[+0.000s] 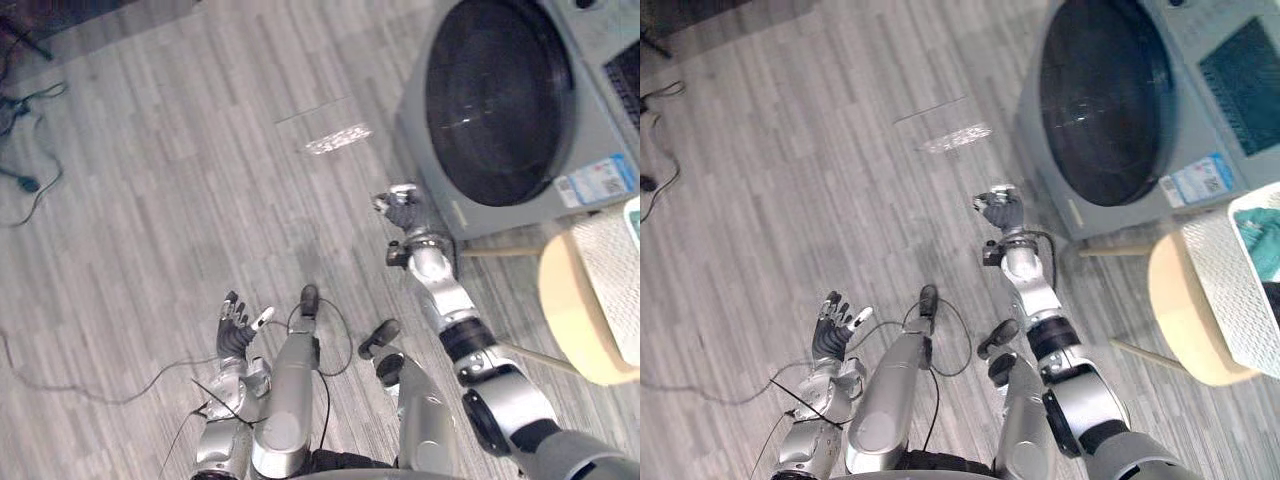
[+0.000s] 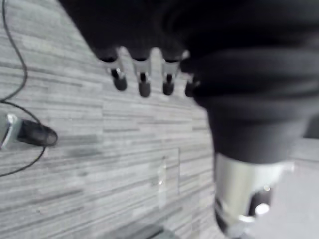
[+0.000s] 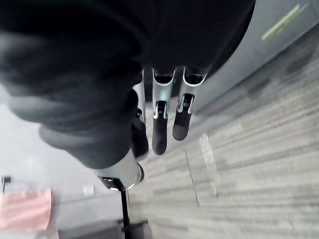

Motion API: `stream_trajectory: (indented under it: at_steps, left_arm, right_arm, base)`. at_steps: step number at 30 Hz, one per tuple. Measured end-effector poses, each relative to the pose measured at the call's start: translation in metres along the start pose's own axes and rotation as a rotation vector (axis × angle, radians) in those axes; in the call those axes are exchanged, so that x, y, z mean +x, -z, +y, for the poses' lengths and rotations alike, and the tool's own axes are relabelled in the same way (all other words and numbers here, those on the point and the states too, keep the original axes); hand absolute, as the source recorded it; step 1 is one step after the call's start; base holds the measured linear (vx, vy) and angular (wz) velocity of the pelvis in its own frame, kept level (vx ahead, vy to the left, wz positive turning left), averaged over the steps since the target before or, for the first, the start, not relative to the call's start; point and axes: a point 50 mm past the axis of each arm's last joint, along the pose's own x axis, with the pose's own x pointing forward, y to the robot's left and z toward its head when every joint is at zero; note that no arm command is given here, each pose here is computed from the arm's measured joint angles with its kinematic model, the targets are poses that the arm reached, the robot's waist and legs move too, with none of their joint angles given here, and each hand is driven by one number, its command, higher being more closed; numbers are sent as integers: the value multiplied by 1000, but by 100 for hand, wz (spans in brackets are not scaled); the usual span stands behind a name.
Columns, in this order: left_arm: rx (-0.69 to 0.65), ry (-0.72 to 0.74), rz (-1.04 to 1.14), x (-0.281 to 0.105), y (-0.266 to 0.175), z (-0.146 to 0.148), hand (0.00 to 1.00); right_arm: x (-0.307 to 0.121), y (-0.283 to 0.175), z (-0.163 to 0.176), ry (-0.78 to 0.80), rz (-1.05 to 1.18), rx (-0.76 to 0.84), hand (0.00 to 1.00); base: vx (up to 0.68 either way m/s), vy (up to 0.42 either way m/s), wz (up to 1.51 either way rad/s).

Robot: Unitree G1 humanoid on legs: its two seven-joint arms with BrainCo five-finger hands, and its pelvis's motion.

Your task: Pick up the laundry basket with both hands and put the clothes into the washing machine.

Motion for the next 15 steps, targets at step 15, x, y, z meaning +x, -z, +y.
stream_trajectory:
  at_steps: [15]
  left_arm:
    - [36, -37, 112, -20, 24, 16, 0]
  right_arm:
    - [-75, 65, -73, 358, 195, 68, 0]
  base:
    - [86, 54, -23]
